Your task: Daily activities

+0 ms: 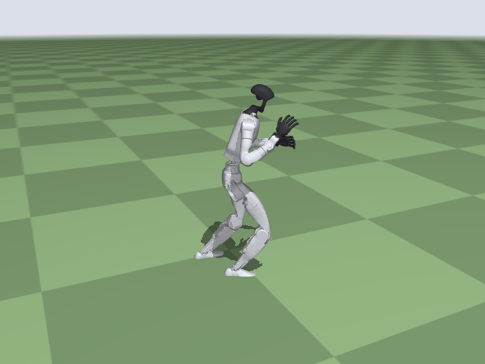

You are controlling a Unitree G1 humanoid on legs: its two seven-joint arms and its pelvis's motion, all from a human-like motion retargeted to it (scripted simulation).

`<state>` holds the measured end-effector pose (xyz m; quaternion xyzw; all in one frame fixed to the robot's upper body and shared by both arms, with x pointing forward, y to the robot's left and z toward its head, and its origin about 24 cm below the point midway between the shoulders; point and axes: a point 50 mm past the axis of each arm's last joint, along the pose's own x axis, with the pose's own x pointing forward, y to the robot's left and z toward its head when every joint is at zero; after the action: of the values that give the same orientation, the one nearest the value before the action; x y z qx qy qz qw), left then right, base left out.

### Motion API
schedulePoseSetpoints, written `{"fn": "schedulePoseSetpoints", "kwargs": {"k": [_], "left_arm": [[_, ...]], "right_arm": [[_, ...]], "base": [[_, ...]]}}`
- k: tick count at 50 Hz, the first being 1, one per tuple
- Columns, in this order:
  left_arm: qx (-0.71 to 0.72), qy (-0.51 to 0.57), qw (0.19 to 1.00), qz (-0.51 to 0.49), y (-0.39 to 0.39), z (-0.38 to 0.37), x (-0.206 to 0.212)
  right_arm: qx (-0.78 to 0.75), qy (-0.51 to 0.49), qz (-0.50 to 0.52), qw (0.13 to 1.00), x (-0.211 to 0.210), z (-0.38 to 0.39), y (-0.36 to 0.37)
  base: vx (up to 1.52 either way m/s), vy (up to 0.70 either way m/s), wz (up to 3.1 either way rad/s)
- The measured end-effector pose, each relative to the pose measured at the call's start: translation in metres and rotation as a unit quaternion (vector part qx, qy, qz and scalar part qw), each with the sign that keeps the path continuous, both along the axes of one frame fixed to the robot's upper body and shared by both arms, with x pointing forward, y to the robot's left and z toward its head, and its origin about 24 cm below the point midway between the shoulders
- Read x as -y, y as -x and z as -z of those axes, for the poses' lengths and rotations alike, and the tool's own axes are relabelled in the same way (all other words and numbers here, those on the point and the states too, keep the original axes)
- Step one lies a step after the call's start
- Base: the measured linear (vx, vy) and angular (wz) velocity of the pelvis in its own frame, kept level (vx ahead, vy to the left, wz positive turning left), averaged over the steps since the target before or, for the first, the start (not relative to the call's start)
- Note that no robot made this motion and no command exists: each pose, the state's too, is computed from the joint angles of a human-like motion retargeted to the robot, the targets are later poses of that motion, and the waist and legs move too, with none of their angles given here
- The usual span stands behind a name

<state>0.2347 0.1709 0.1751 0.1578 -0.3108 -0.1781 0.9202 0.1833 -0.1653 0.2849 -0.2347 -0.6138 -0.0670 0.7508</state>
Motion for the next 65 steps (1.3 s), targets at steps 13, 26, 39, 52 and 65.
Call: {"fn": "schedulePoseSetpoints", "kwargs": {"k": [13, 26, 39, 52, 65], "left_arm": [[0.042, -0.004, 0.997, -0.064, 0.004, -0.011, -0.012], [0.099, -0.021, 0.984, -0.147, 0.005, -0.028, -0.034], [0.207, -0.064, 0.949, -0.230, 0.011, -0.066, -0.053], [0.204, -0.068, 0.916, -0.338, 0.015, -0.054, -0.082], [0.154, -0.137, 0.863, -0.462, 0.030, -0.031, -0.124]], "right_arm": [[-0.072, 0.023, 0.061, 0.995, 0.022, 0.016, -0.006], [-0.152, 0.005, 0.053, 0.987, 0.036, 0.036, -0.021], [-0.128, -0.004, 0.098, 0.987, 0.049, 0.030, -0.017], [-0.131, -0.007, 0.074, 0.989, 0.040, 0.031, -0.027], [-0.137, 0.029, 0.078, 0.987, 0.036, 0.031, -0.032]], "base": [[0.08, -0.03, 0.19], [0.05, 0.07, 0.32], [0.02, 0.16, 0.22], [-0.02, 0.08, 0.19], [-0.01, -0.01, 0.25]]}}
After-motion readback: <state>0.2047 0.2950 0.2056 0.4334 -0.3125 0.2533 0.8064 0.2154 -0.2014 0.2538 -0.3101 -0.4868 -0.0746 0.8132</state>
